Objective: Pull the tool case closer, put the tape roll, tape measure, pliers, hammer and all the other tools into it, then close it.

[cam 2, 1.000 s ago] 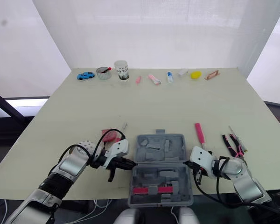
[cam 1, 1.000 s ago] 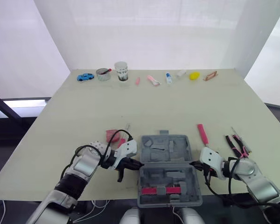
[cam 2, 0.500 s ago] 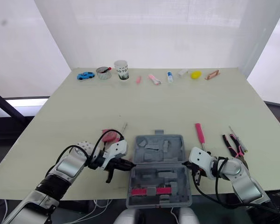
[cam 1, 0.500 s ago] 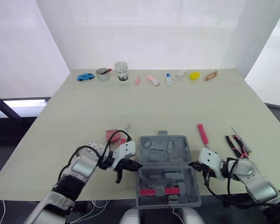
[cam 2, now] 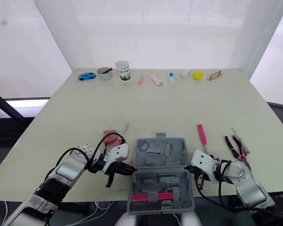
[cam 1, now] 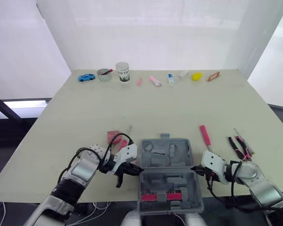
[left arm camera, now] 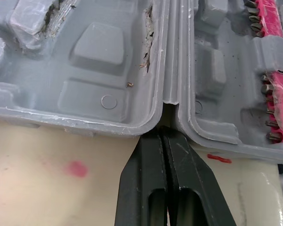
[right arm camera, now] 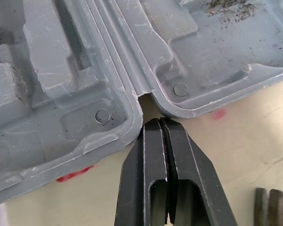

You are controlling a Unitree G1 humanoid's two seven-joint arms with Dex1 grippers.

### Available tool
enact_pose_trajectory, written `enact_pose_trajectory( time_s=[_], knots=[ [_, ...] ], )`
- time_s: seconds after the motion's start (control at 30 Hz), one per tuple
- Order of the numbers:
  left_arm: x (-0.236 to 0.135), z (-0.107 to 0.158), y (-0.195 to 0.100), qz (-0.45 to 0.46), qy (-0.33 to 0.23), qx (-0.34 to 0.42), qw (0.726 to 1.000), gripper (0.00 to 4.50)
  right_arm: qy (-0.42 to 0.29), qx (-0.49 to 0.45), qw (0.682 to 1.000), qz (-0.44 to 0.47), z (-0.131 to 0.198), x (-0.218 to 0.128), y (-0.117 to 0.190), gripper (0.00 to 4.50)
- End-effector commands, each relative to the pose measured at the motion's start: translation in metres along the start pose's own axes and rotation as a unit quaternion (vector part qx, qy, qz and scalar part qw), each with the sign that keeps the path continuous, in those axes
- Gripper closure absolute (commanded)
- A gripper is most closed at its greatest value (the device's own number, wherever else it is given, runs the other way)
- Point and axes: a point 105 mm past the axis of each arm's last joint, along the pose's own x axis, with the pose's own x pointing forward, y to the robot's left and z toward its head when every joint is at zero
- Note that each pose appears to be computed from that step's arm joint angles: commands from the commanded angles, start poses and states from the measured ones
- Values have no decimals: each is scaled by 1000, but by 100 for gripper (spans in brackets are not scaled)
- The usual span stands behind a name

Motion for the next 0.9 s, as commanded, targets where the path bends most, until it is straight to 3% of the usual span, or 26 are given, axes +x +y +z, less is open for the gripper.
enact_pose_trajectory(
  time_s=[0.03,0.53,0.9],
  knots=[
    [4,7,-12,-30,-8,12,999,441,-22,-9,1000,15,13,-1,6,450],
    [2,12,4,7,-18,13,1000,441,-21,-5,1000,17,12,-2,9,450],
    [1,7,-4,-15,-8,10,1000,441,-21,-4,1000,17,13,-1,9,450]
  ],
)
